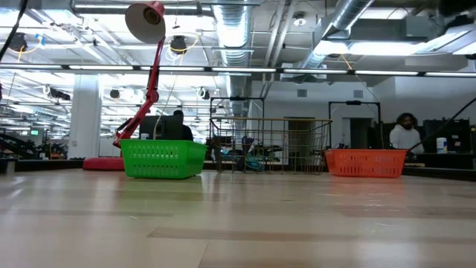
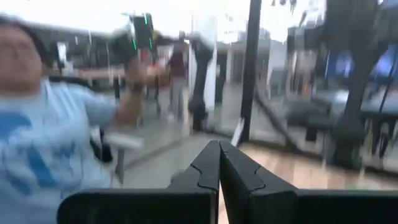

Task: Pick and place items into bin
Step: Return to Home Position

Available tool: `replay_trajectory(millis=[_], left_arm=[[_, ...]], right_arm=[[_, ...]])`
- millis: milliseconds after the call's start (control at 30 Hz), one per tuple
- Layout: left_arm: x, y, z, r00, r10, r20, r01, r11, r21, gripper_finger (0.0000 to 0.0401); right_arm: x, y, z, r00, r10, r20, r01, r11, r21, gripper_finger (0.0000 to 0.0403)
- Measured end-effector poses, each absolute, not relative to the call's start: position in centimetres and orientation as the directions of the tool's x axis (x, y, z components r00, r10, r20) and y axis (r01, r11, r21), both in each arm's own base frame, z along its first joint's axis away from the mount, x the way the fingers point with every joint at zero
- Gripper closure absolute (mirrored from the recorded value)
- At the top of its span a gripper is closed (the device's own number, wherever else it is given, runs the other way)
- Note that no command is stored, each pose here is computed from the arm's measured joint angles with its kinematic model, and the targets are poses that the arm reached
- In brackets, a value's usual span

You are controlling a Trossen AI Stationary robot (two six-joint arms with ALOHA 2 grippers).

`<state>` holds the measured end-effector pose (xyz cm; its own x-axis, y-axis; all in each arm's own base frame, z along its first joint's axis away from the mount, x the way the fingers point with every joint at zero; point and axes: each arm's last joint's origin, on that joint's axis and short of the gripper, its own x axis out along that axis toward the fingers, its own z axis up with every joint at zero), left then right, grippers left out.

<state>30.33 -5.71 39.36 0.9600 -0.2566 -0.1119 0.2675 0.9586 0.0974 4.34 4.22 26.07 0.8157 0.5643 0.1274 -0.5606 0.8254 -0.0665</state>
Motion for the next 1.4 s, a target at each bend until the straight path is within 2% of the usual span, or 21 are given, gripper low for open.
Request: replay_trajectory(millis=[67,167,333,467,633,867,1033,1400], left_arm=[[30.2,-6.2,39.7,0.934,-0.351,-0.075,0.356,0.932,0.071,0.0255],[30.1,-8.0,39.0,0.896,-0.444,0.021,0.444,0.896,0.031,0.0255],[29.0,-11.2,35.1,0.895,-0.415,0.162,0.421,0.907,-0.005,0.0255],[27.5,-11.6,32.0,0.915,-0.376,0.144,0.385,0.922,-0.036,0.0255],[25.0,-9.7,29.1,0.934,-0.347,0.082,0.351,0.935,-0.048,0.0255],[19.6,-5.4,27.7,0.932,-0.332,0.143,0.342,0.938,-0.052,0.0255],[16.2,-4.2,25.5,0.929,-0.325,0.177,0.339,0.939,-0.051,0.0255],[13.7,-3.7,20.3,0.951,-0.285,0.122,0.299,0.946,-0.122,0.0255]], right_arm=[[4.7,4.7,24.7,0.820,0.568,0.073,-0.565,0.823,-0.059,0.0403],[4.9,5.1,23.6,0.794,0.605,0.063,-0.605,0.796,-0.028,0.0403],[5.5,5.8,21.6,0.794,0.607,0.038,-0.606,0.795,-0.024,0.0403],[5.6,5.9,21.3,0.797,0.603,0.035,-0.603,0.797,-0.027,0.0403],[5.6,6.0,21.4,0.787,0.614,0.050,-0.612,0.789,-0.050,0.0403],[5.6,6.0,21.4,0.787,0.615,0.053,-0.612,0.789,-0.058,0.0403],[5.6,6.0,21.4,0.787,0.615,0.047,-0.611,0.788,-0.073,0.0403],[5.6,5.9,21.2,0.797,0.603,0.031,-0.600,0.796,-0.078,0.0403]])
